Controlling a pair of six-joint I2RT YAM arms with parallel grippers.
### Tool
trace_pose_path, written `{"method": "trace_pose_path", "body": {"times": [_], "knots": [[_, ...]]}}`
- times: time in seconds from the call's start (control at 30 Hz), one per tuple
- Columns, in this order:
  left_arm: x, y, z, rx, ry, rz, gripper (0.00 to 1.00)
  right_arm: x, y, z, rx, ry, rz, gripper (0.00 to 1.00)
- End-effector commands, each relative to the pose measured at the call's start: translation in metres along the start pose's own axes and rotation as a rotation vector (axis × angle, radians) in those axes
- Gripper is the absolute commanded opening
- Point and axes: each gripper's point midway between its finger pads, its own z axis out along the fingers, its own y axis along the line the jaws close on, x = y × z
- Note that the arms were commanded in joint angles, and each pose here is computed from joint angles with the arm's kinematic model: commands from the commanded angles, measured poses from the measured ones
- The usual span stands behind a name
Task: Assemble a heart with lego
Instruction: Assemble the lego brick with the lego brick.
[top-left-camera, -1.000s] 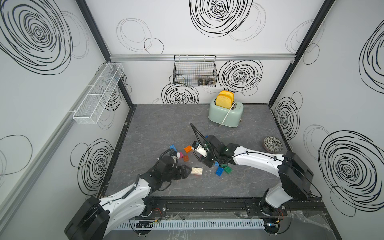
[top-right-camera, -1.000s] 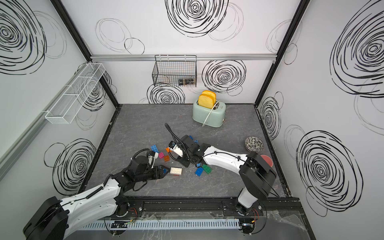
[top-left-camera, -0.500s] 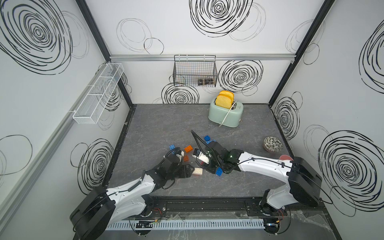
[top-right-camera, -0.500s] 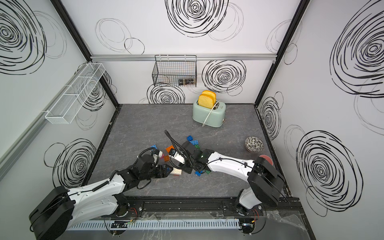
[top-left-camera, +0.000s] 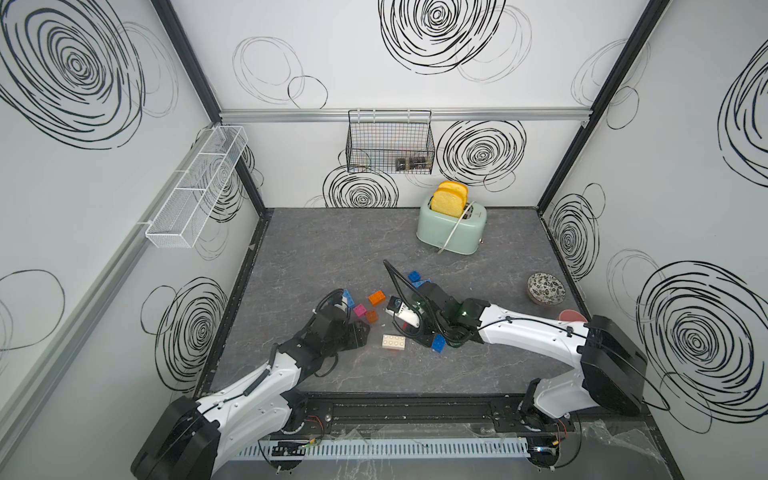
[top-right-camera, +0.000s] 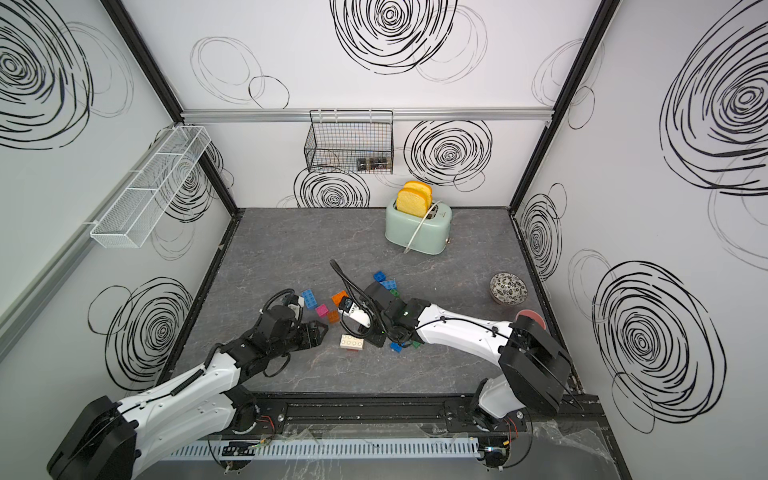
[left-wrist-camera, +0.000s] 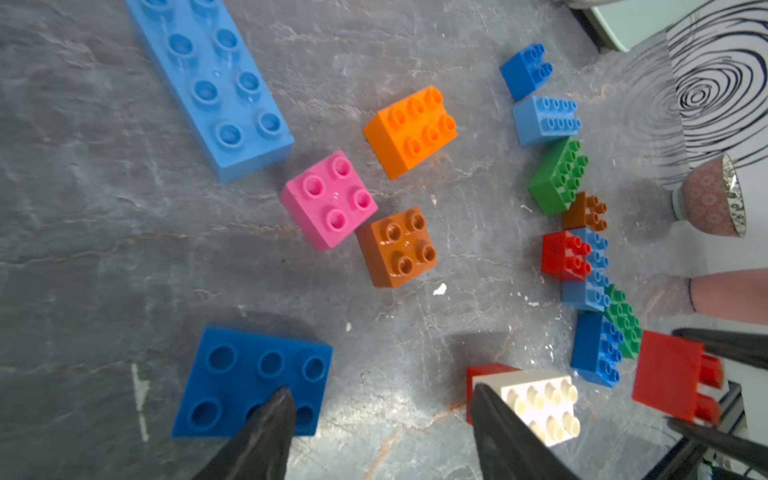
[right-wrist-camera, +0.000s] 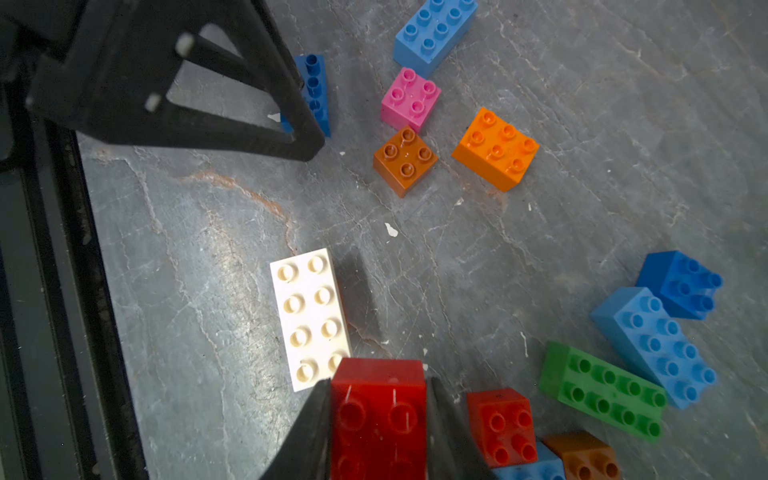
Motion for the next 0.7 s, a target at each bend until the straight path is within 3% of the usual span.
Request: {"method": "trace_pose_path", "body": {"times": [0.0,0.2,0.67], "knots": [[-0.005,-0.039,-0.005,0.123,0.01,0.04,0.71,-0.006,0.015,-0.007,-0.044,-0.036,-0.063,0.32],[0.017,-0.062,0.001,0.249,0.051,-0.02,0.7,-0.003,0.027,-0.003,-0.062,-0.02,-0.102,0.32],[0.04,-0.057,0.021,0.275,0.107,-0.035,0.6,0.0,0.031,0.005,-0.078,0.014,-0.119,0.32]]}}
